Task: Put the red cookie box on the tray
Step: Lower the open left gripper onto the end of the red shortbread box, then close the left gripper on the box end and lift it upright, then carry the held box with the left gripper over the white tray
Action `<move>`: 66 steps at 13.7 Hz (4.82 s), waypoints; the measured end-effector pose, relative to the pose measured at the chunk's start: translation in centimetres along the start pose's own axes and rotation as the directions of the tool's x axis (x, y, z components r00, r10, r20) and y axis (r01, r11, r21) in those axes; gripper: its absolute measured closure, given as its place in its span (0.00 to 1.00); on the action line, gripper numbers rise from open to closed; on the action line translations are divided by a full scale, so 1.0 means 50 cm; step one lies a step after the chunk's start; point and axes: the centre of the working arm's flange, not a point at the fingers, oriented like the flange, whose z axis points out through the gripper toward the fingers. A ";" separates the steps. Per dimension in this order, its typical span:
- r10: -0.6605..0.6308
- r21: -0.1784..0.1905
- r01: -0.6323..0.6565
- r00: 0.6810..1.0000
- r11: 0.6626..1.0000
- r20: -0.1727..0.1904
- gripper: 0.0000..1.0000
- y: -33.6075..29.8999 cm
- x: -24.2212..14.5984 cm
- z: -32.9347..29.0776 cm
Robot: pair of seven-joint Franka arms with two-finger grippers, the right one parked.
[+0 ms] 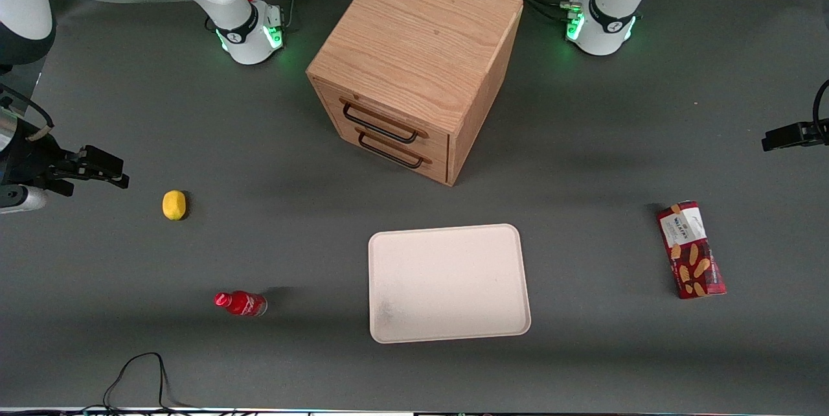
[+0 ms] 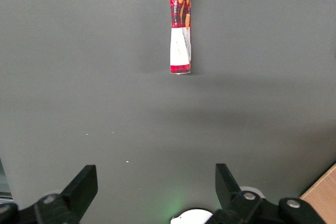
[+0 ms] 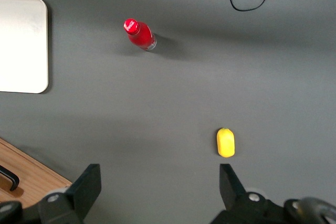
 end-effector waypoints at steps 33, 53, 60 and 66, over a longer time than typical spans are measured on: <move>0.004 -0.067 -0.005 1.000 0.998 -0.005 0.27 0.043 0.337 0.573; 0.036 -0.079 -0.029 0.996 0.996 0.083 0.97 0.039 0.300 0.318; 0.054 -0.085 -0.045 0.992 0.995 0.110 0.97 0.043 0.193 0.046; 0.104 -0.084 -0.096 0.990 0.992 0.095 0.97 0.109 0.178 0.013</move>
